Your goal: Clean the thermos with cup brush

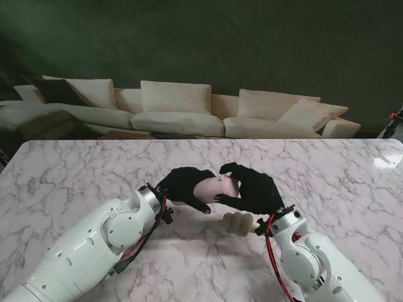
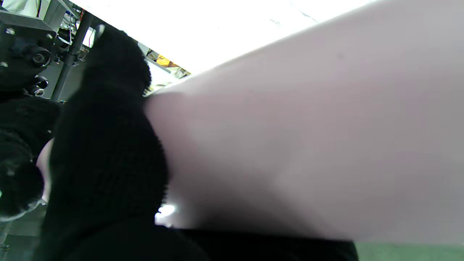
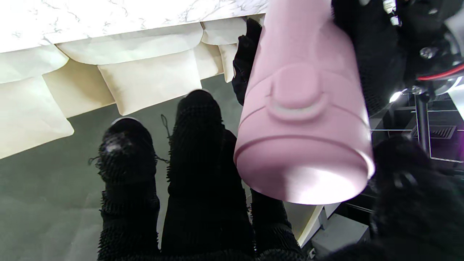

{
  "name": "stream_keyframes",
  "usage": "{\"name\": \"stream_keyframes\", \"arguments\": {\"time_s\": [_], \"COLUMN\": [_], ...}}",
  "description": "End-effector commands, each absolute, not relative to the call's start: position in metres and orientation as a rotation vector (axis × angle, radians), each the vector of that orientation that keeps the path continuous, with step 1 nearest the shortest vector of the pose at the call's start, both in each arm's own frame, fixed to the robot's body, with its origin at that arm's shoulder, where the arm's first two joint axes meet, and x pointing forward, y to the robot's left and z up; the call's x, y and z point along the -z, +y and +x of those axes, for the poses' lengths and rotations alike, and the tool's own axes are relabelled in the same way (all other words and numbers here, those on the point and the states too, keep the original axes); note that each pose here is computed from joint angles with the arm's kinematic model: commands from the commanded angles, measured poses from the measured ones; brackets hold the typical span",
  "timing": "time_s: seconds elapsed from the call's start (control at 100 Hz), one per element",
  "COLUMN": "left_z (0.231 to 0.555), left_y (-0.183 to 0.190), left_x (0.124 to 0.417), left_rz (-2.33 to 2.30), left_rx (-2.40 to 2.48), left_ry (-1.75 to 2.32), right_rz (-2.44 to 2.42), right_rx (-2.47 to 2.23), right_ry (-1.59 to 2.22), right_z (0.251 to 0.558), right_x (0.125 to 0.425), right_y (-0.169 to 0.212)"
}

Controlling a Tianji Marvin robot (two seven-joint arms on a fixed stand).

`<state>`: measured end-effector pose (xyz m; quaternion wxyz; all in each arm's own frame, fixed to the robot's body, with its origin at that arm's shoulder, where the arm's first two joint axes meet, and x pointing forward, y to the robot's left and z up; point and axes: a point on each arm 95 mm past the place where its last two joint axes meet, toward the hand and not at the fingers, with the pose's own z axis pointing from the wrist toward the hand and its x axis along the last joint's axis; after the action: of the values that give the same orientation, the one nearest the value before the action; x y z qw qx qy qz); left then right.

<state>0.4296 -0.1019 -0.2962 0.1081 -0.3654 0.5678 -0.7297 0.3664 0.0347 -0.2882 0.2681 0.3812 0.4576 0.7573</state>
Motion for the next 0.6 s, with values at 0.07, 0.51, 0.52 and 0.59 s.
{"name": "stream_keyframes", "arguments": {"time_s": [0.07, 0.51, 0.52, 0.59], "left_z": [0.43, 0.429, 0.429, 0.429], "left_y": [-0.107, -0.11, -0.11, -0.11], "left_x": [0.292, 0.294, 0.294, 0.294], "left_rz": [-1.068, -1.07, -1.07, -1.07], "left_rx": [2.16, 2.161, 2.161, 2.162], "left_ry": [1.673, 1.686, 1.686, 1.684], "right_rz": [1.039, 1.149, 1.151, 1.154], "right_rx": [-2.037, -2.026, -2.023, -2.004], "right_ry": [1.218, 1.153, 1.157, 1.186], "right_z": [0.366, 0.363, 0.363, 0.361], "right_x": [0.292, 0.294, 0.294, 0.294], "right_y": [0.042, 0.049, 0.049, 0.045]}}
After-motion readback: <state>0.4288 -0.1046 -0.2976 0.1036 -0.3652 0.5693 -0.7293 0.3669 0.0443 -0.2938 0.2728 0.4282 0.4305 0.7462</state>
